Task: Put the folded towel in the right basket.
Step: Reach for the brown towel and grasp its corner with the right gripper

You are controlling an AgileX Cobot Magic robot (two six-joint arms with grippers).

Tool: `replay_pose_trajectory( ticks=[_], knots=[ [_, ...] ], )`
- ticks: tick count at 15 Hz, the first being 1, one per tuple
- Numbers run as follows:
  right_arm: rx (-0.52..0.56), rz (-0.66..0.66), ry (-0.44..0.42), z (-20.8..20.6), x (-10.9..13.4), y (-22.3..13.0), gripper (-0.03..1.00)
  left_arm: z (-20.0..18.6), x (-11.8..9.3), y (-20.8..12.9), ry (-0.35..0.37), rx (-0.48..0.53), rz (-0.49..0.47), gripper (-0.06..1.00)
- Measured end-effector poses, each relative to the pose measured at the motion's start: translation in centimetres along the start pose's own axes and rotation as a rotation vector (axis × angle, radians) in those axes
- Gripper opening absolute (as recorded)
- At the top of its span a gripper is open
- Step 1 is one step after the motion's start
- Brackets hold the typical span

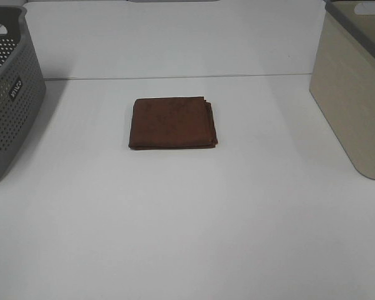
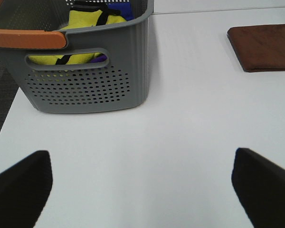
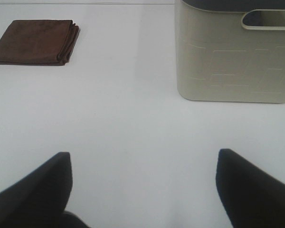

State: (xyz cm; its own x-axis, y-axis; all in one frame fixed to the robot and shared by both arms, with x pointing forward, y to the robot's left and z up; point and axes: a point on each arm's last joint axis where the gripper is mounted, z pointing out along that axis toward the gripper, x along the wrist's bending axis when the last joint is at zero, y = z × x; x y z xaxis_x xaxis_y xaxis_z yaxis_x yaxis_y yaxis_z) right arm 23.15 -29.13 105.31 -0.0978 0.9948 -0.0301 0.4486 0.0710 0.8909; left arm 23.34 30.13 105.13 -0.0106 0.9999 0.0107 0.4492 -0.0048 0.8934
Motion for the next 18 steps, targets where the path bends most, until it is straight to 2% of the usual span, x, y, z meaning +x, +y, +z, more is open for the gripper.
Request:
replay_pose_trajectory(
  ticks=[18],
  knots=[
    [0.000, 0.000, 0.000, 0.00, 0.00, 0.00, 0.78, 0.00, 0.00, 0.00, 0.000, 0.000, 0.000, 0.97]
  ],
)
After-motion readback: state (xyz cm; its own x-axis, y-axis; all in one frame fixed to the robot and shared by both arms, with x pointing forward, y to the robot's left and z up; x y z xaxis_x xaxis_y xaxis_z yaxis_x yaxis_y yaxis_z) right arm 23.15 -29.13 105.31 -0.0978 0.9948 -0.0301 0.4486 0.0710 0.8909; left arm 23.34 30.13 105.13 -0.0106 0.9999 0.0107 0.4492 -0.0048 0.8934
